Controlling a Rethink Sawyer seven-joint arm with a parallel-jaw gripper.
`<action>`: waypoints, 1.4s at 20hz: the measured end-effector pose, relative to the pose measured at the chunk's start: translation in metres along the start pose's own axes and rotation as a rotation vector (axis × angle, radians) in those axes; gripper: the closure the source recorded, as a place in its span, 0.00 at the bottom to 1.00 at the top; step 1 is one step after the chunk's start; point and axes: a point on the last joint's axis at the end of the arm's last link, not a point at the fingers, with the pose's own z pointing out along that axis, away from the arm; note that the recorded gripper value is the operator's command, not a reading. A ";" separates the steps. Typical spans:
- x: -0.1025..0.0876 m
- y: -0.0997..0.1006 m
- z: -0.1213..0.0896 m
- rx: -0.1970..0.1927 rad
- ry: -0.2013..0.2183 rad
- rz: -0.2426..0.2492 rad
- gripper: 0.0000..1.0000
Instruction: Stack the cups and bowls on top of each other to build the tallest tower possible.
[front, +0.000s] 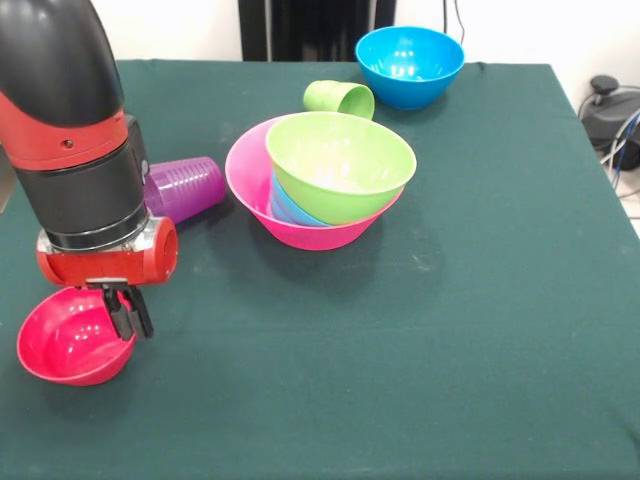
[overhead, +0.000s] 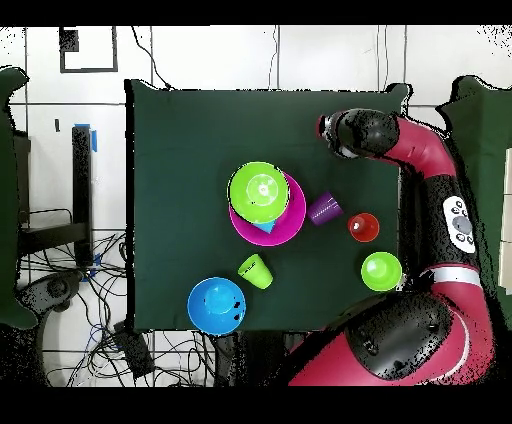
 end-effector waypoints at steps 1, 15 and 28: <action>-0.001 0.000 0.000 0.001 -0.005 0.000 1.00; -0.009 0.012 -0.031 0.010 -0.042 -0.028 1.00; -0.012 0.041 -0.122 0.027 -0.020 -0.072 1.00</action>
